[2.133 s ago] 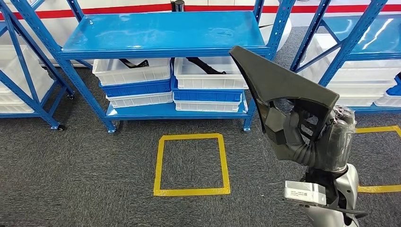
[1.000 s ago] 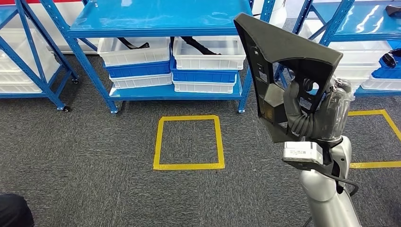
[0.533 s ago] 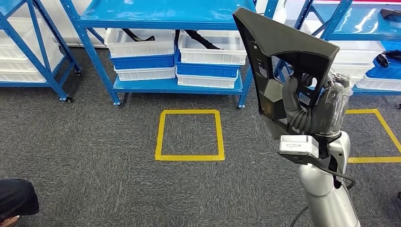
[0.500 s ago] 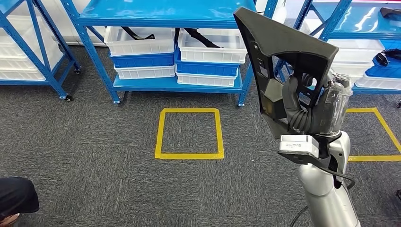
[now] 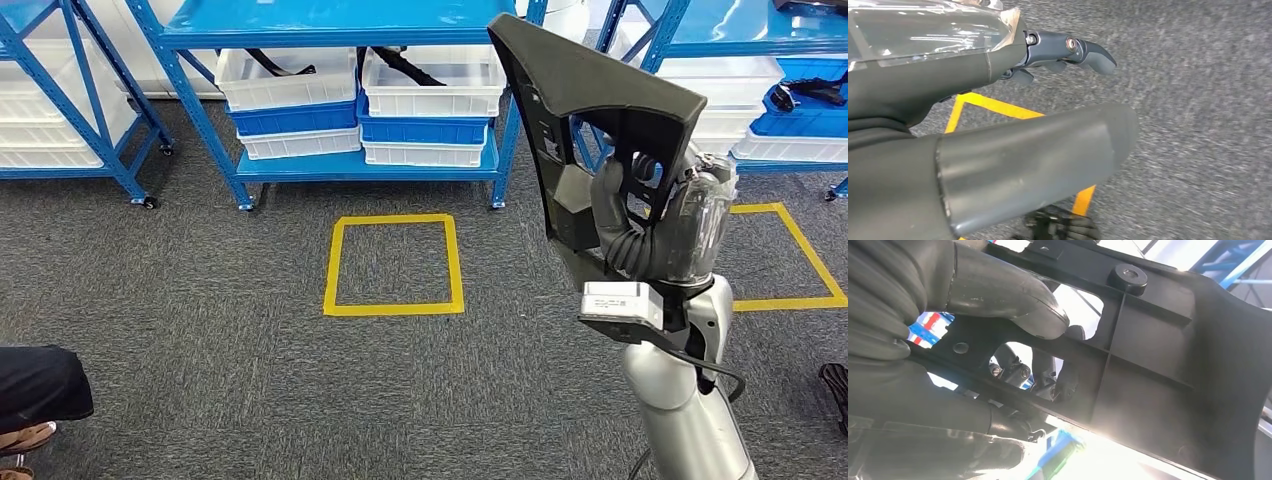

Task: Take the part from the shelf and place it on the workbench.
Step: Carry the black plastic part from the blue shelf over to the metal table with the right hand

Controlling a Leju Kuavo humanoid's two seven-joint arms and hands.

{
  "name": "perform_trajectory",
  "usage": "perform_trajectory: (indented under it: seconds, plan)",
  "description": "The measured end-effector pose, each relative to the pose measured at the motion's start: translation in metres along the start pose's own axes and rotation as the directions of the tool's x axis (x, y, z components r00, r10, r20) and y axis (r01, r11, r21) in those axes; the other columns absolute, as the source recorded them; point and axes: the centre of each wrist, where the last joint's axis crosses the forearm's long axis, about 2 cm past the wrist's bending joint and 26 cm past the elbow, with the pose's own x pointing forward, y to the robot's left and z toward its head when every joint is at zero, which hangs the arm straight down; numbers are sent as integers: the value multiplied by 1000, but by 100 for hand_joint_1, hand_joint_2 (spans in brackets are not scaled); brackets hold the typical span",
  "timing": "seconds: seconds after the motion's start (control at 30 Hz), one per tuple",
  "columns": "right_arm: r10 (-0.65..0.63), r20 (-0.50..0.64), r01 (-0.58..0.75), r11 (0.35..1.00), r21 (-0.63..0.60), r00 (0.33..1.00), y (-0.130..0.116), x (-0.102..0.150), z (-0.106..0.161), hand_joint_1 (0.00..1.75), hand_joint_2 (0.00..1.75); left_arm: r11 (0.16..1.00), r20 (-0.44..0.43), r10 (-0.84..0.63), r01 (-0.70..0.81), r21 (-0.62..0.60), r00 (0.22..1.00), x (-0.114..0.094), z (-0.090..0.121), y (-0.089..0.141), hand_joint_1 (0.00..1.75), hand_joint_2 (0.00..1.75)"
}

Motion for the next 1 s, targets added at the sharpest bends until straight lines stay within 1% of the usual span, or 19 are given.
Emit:
perform_trajectory:
  seconds: [0.3, 0.43, 0.67, 1.0]
  plan:
    - [-4, 5, 4, 1000, -2, 1000, 3, 4, -5, 175, 175, 1000, 3, 6, -6, 2, 1000, 2, 0, -1, 0, 0]
    - [-1, 13, 1, 1000, -2, 1000, 2, 2, -13, 175, 175, 1000, 9, 24, -24, 13, 1000, 2, -1, -1, 0, 0]
    - [0, 7, 0, 1000, 5, 1000, 4, 0, -16, 175, 175, 999, 4, 48, -48, 21, 999, 1, 0, -2, 0, 0]
    - [38, 18, -38, 999, 10, 999, 8, 2, -17, 175, 175, 998, -2, 56, -56, 27, 998, -6, 3, -2, 0, 0]
